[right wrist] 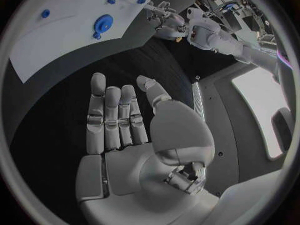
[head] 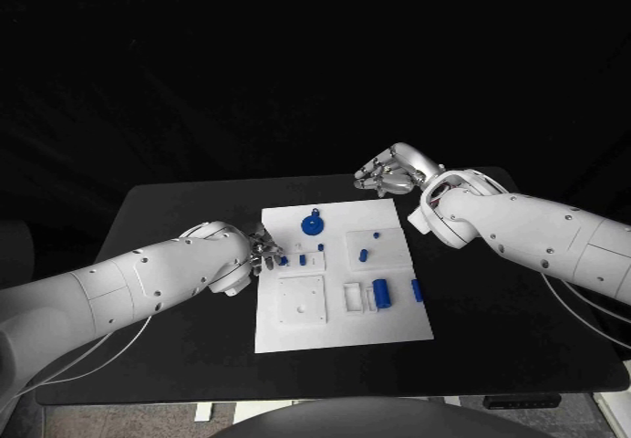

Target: Assemble the parts on the task board

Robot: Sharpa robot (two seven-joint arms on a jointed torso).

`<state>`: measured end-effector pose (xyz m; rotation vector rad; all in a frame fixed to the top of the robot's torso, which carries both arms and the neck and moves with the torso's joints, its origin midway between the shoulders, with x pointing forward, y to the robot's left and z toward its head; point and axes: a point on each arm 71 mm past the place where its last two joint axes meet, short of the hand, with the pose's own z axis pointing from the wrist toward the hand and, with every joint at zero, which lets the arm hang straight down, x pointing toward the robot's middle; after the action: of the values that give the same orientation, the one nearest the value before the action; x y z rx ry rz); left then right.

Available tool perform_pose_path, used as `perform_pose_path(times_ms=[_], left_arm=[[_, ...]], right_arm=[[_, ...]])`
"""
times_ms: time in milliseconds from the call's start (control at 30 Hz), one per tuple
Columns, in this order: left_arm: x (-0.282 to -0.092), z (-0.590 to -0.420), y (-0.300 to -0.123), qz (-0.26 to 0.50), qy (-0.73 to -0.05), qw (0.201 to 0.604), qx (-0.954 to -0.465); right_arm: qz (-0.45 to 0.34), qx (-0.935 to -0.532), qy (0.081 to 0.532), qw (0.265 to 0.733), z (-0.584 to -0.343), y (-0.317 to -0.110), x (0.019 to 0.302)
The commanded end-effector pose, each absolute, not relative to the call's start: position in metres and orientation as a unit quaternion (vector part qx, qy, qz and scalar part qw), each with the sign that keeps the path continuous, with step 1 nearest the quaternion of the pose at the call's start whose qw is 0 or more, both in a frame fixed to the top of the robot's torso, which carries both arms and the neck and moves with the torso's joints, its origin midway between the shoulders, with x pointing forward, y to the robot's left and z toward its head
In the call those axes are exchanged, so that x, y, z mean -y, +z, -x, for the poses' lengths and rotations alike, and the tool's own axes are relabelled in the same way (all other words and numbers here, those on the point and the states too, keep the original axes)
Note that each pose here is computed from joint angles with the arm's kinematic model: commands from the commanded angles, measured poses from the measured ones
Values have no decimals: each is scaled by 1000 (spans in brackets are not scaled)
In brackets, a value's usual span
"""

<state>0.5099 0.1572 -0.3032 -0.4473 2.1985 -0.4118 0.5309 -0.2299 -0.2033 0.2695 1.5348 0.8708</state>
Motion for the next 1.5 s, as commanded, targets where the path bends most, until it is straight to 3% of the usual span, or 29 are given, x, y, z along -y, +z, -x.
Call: perform_pose_path(times_ms=[33,433,1500], left_arm=[[-160,-511,-302,180,-160,417,-876],[-174,-515,-308,156,-108,395,-899],[-156,-522,-314,163,-126,357,-911]], right_arm=[[-114,-670,383,625,-530,-203,229],[-115,-671,382,626,-531,-203,230],[-115,-671,383,624,-531,-203,227]])
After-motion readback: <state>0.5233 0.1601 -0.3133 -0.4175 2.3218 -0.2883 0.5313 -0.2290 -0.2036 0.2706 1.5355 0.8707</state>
